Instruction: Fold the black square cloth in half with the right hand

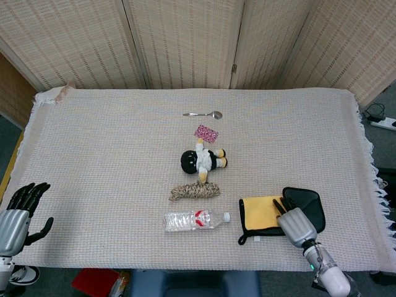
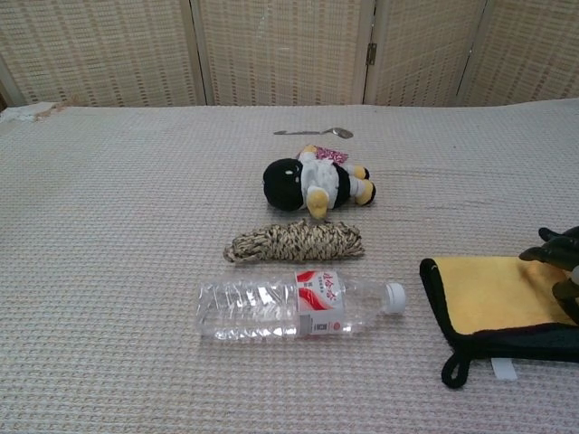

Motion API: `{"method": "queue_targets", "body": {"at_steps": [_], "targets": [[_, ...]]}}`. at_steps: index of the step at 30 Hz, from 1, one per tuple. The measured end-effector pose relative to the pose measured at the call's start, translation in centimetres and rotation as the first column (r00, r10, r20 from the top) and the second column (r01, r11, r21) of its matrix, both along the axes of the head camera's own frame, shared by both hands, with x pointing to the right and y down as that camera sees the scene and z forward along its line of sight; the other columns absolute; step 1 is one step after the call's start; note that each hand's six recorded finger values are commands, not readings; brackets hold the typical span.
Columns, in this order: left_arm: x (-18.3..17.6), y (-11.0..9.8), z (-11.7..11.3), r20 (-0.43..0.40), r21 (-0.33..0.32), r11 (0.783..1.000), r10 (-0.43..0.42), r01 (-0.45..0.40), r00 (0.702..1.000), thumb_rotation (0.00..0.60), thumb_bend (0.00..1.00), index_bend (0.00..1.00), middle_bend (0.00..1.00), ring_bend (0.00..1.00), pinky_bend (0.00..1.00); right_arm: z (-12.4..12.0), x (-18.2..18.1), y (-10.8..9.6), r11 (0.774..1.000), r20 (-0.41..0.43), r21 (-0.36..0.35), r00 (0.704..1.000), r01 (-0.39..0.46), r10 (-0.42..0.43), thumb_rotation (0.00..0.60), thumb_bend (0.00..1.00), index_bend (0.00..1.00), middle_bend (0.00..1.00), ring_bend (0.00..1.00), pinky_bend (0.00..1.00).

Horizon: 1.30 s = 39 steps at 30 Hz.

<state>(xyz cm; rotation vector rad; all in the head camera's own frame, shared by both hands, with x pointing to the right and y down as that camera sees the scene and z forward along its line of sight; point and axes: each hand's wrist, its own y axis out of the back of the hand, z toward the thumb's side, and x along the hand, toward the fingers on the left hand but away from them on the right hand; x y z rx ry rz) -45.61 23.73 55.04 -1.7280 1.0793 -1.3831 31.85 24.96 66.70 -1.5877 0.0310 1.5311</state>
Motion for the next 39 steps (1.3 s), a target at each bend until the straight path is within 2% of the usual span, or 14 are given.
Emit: {"method": "queue_targets", "body": {"at_steps": [1, 3, 9, 13, 17, 21, 24, 28, 34, 39], "targets": [[0.0, 0.0, 0.0, 0.000, 0.001, 1.000, 0.000, 0.000, 1.000, 0.600, 0.48, 0.13, 0.15, 0.06, 0.11, 0.0, 0.0, -0.1, 1.000, 0.002, -0.002, 1.000, -0.001, 0.001, 0.600, 0.51, 0.05, 0.00, 0.00, 0.00], [0.0, 0.0, 0.0, 0.000, 0.002, 1.000, 0.000, 0.000, 1.000, 0.600, 0.48, 0.14, 0.15, 0.06, 0.11, -0.1, -0.1, -0.2, 1.000, 0.007, -0.006, 1.000, -0.002, 0.002, 0.600, 0.51, 0.01, 0.00, 0.00, 0.00], [-0.1, 0.0, -0.1, 0.000, 0.007, 1.000, -0.003, 0.003, 1.000, 0.600, 0.48, 0.14, 0.15, 0.06, 0.11, -0.6, -0.1, -0.3, 1.000, 0.013, -0.020, 1.000, -0.003, 0.003, 0.600, 0.51, 0.00, 0.00, 0.00, 0.00], [-0.3, 0.0, -0.3, 0.001, 0.009, 1.000, -0.008, 0.008, 1.000, 0.600, 0.48, 0.14, 0.15, 0.06, 0.11, -1.9, 0.4, -0.4, 0.999, 0.019, -0.027, 1.000, -0.018, 0.018, 0.600, 0.51, 0.00, 0.00, 0.00, 0.00], [-0.2, 0.0, -0.2, 0.000, 0.007, 1.000, -0.005, 0.005, 1.000, 0.600, 0.48, 0.14, 0.15, 0.06, 0.11, -3.5, 1.1, -1.4, 0.997, 0.045, -0.016, 0.996, -0.079, 0.079, 0.600, 0.51, 0.00, 0.00, 0.00, 0.00], [0.1, 0.0, 0.0, -0.003, 0.003, 1.000, 0.003, -0.003, 1.000, 0.600, 0.48, 0.14, 0.15, 0.06, 0.11, -4.0, 1.7, -3.1, 0.986, 0.096, -0.005, 0.982, -0.164, 0.164, 0.600, 0.51, 0.00, 0.00, 0.00, 0.00], [0.2, -0.1, 0.2, -0.004, -0.001, 1.000, 0.010, -0.010, 1.000, 0.600, 0.48, 0.14, 0.15, 0.06, 0.11, -3.3, 2.3, -4.5, 0.976, 0.113, -0.023, 0.970, -0.216, 0.217, 0.600, 0.51, 0.03, 0.00, 0.00, 0.00], [0.2, -0.2, 0.5, 0.000, -0.006, 1.000, 0.012, -0.012, 1.000, 0.600, 0.48, 0.14, 0.15, 0.06, 0.11, -1.5, 2.8, -6.6, 0.971, 0.111, -0.041, 0.964, -0.237, 0.240, 0.600, 0.51, 0.11, 0.00, 0.00, 0.00], [-0.1, -0.4, 0.8, 0.007, -0.010, 1.000, 0.006, -0.006, 1.000, 0.600, 0.48, 0.13, 0.15, 0.06, 0.12, 1.9, 1.0, -9.8, 0.974, 0.112, -0.061, 0.969, -0.216, 0.222, 0.600, 0.51, 0.19, 0.00, 0.00, 0.00], [-0.5, -0.4, 0.7, 0.010, -0.007, 1.000, -0.004, 0.004, 1.000, 0.600, 0.48, 0.13, 0.15, 0.06, 0.12, 3.6, -0.6, -10.4, 0.980, 0.097, -0.084, 0.977, -0.180, 0.188, 0.600, 0.51, 0.25, 0.00, 0.00, 0.00]]}}
